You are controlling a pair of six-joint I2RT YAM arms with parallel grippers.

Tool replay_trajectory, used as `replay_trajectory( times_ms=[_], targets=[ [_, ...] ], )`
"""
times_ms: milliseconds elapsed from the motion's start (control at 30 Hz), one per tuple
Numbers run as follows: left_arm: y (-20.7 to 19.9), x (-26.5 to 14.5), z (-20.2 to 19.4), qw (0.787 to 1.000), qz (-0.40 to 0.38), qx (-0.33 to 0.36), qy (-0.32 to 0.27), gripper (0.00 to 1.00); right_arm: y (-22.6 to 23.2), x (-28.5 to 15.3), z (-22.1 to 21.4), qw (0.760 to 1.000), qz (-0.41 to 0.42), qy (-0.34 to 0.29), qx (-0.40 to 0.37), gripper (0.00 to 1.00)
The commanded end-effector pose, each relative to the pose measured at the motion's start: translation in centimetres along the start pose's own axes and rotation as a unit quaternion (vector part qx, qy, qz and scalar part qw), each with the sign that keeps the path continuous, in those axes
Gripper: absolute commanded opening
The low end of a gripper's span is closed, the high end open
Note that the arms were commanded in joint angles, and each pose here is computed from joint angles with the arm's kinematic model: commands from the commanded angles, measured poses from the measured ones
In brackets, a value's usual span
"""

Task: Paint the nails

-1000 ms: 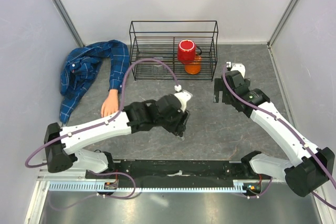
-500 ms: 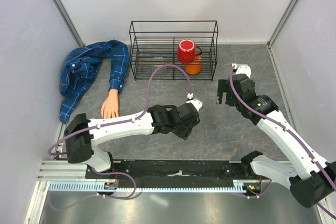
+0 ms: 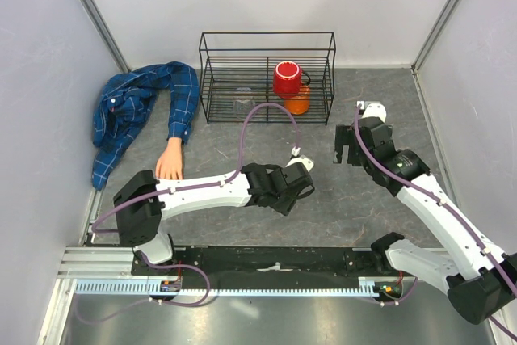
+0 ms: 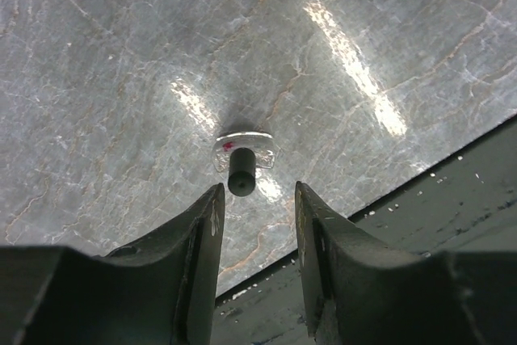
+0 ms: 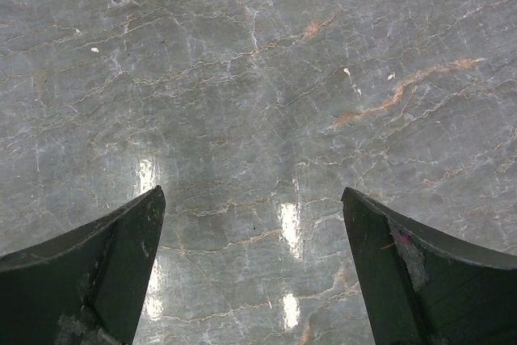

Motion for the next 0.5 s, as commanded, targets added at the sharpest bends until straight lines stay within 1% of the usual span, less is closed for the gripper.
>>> replay_trajectory(
  times_ms=[0,233,400,433,467],
  targets=[
    [0.1,1.0,0.0,1.0,0.024,-0.016,-0.008,0.46,0.3,-0.1,0.3,1.0,0.016,-0.014,-0.002,0.98],
    [0.5,2.2,-0.8,0.999,0.04,-0.012,-0.001,0.45,0.2,-0.1,0.1,1.0,0.017,-0.014,-0.002,0.98],
    [0.6,2.9,-1.2,0.999,0.045,-0.012,0.004,0.38,0.2,-0.1,0.0,1.0,0.018,-0.014,-0.002,0.98],
    [0.6,3.0,-1.3,0.999,0.044,-0.012,0.006,0.35,0.3,-0.1,0.0,1.0,0.018,-0.015,-0.002,0.98],
    [0.6,3.1,-1.4,0.999,0.045,-0.012,0.007,0.34,0.3,-0.1,0.0,1.0,0.019,-0.015,-0.003,0.98]
  ],
)
Point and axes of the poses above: each gripper's point midway between its finger pads, its own x axis out along the fingers, its own y axis along the line the jaws close on, z = x × y, the point moved 7 cm from there along -x, back along the fingers, and after that the axes turned 5 degrees about -x, right-handed, at the moved point
